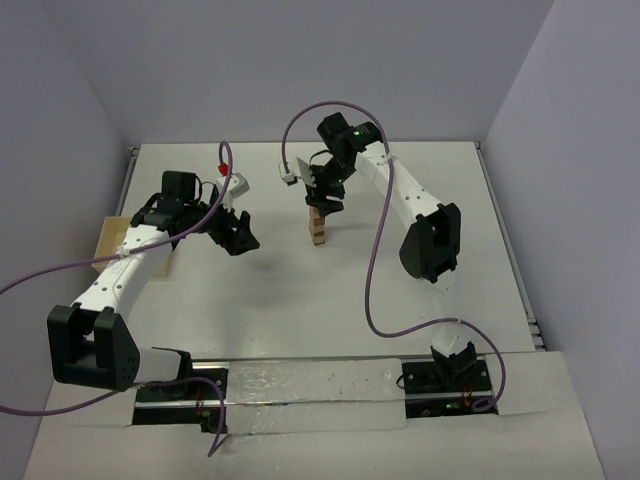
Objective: Build the wood block tower
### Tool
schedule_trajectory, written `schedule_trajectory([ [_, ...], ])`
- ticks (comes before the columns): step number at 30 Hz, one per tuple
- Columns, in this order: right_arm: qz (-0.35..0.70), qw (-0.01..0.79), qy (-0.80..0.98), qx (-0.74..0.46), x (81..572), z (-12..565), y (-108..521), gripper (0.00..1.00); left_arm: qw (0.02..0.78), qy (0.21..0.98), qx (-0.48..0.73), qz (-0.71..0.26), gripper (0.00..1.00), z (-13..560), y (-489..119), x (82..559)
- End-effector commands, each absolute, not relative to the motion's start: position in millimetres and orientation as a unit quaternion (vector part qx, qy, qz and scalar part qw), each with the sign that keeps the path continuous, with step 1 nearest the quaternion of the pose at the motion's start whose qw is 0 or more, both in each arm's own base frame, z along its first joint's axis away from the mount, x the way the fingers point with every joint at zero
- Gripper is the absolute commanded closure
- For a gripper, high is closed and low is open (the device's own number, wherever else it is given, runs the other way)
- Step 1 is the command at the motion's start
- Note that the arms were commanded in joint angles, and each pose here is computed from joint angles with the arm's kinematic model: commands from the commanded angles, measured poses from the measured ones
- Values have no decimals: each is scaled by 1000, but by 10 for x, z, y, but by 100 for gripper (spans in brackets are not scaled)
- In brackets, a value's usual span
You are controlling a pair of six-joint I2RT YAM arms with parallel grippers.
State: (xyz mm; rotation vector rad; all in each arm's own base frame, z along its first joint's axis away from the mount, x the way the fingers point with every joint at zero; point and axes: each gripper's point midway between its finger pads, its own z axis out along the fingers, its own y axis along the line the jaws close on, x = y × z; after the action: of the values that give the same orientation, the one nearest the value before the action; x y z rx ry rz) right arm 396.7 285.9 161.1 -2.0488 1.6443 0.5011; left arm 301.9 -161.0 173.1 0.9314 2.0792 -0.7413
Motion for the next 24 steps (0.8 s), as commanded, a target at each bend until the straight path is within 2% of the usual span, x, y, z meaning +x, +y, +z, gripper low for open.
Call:
schedule_trajectory([
  [1,173,257,587,-748,4046,1724,2981,68,388,789,378,-289,1,1869,-1653,3114],
  [24,154,241,576,-766,4064,1614,2919,60,386,788,379,-293,1,1880,-1647,3134],
])
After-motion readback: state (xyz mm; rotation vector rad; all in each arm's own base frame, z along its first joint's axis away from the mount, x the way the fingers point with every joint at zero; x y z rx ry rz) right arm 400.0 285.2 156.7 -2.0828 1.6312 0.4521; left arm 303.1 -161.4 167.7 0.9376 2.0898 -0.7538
